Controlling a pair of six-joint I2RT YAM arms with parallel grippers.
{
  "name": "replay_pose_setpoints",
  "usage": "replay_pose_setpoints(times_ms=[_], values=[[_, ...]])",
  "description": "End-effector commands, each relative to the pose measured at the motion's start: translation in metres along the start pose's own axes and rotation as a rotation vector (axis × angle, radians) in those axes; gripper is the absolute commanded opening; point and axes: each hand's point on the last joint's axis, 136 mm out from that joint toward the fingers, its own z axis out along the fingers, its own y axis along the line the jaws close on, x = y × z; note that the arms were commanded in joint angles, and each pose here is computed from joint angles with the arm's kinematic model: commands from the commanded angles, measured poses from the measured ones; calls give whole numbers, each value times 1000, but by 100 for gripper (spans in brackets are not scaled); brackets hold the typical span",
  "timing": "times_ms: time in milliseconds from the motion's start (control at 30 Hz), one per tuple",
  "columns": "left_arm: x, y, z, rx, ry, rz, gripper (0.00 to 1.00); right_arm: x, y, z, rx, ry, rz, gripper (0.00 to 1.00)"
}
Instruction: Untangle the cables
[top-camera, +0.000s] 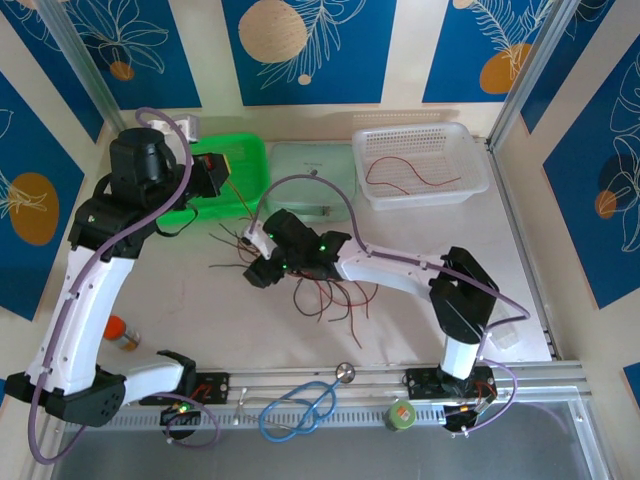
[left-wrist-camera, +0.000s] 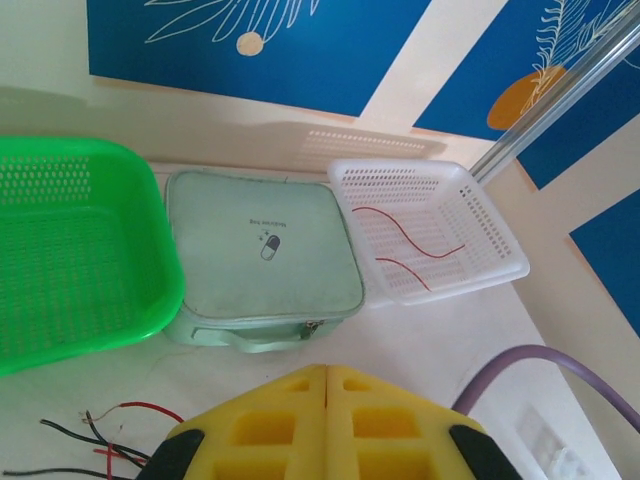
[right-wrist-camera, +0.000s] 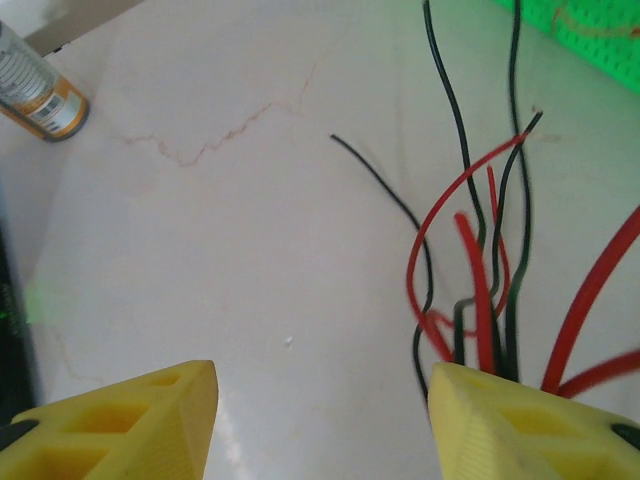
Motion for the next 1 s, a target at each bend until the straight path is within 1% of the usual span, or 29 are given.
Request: replay_pose_setpoints(times_ms=[0,100,200,267,367,467,667,800,933,967], values=[[-3,-7,-7,30,-3,13,0,-20,-6,6,30,-57,-67,57],[-6,-9,-9,41,-9,13,0,-11,-16,15,64,-33,-33,54],[-11,-12,-14,46,-24,18,0,4,-24,22,84,5,9,44],[-16,-15,-18,48,-37,23,0,14,-29,24,93,35,37,40],[-26,-19,-27,48,-63,36,0,29,-33,24,99,70,71,34],[-37,-20,-36,37,-101,49,0,39,-34,19,103,89,100,30],[-54,-20,-51,10,-169,60,0,53,-41,6,127,125,186,28],[-53,-20,-53,10,-171,55,0,59,-40,-9,118,131,246,27],[-42,-14,-44,2,-144,41,0,46,-25,-35,63,69,244,33],[-38,-13,-40,3,-133,35,0,41,-22,-41,50,49,226,37]])
